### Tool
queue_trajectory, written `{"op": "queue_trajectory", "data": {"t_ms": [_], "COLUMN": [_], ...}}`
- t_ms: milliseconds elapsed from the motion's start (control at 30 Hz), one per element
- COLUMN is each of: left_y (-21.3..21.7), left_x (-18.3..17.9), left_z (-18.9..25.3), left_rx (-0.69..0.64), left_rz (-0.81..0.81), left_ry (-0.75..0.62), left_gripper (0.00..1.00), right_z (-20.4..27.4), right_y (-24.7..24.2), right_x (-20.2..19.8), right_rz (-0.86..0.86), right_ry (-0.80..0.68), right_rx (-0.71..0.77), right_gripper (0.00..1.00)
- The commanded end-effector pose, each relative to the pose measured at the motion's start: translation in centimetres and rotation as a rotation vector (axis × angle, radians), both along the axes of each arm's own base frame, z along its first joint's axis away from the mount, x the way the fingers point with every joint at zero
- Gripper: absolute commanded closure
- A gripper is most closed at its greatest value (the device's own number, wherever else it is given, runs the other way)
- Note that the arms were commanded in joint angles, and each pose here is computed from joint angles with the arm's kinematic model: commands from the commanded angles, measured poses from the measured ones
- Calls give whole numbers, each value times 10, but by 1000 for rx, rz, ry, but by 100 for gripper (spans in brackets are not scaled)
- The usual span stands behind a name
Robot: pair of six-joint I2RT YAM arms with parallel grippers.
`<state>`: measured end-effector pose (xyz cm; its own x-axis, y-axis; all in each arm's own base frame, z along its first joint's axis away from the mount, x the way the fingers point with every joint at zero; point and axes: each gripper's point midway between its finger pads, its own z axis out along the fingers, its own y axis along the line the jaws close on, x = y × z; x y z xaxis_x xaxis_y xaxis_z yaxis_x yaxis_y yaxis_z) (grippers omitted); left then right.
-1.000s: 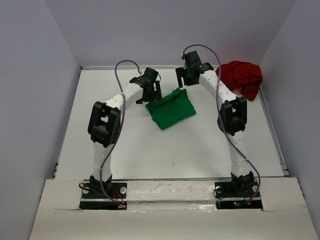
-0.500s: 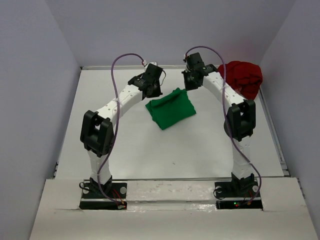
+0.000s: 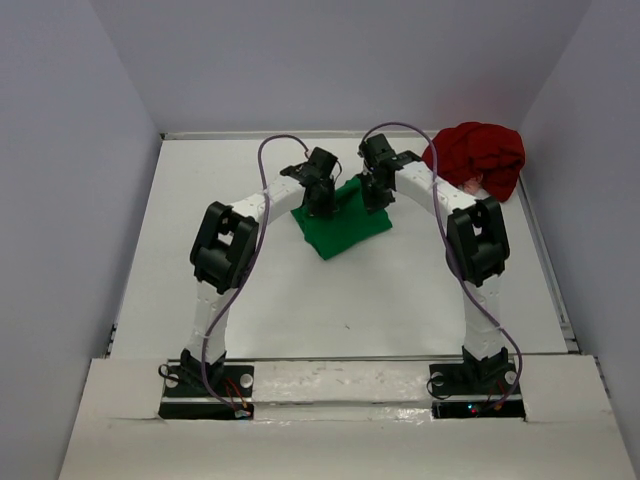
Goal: Fold and stack the t-shirts
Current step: Fold the tshirt
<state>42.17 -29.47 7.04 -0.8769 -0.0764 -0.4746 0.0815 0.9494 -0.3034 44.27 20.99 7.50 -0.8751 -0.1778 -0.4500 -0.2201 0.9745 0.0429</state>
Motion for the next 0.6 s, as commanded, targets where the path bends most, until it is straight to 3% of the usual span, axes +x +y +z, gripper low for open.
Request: {"op": "queue_trajectory", "data": {"t_ms": [0,567], "left_y": [-24,-19], "left_x": [18,40], "left_z": [29,11], "left_rx": [-80,-28], "left_rz": [-43,-17], "left_ry": [-58,-53], "left_gripper": [100,100], "right_z": [39,9], "right_y": [15,21], "right_x": [8,-1], "right_rz": [12,38], "right_ry": [-106,-45], "right_rx": [70,68], "right_gripper": [100,100]}}
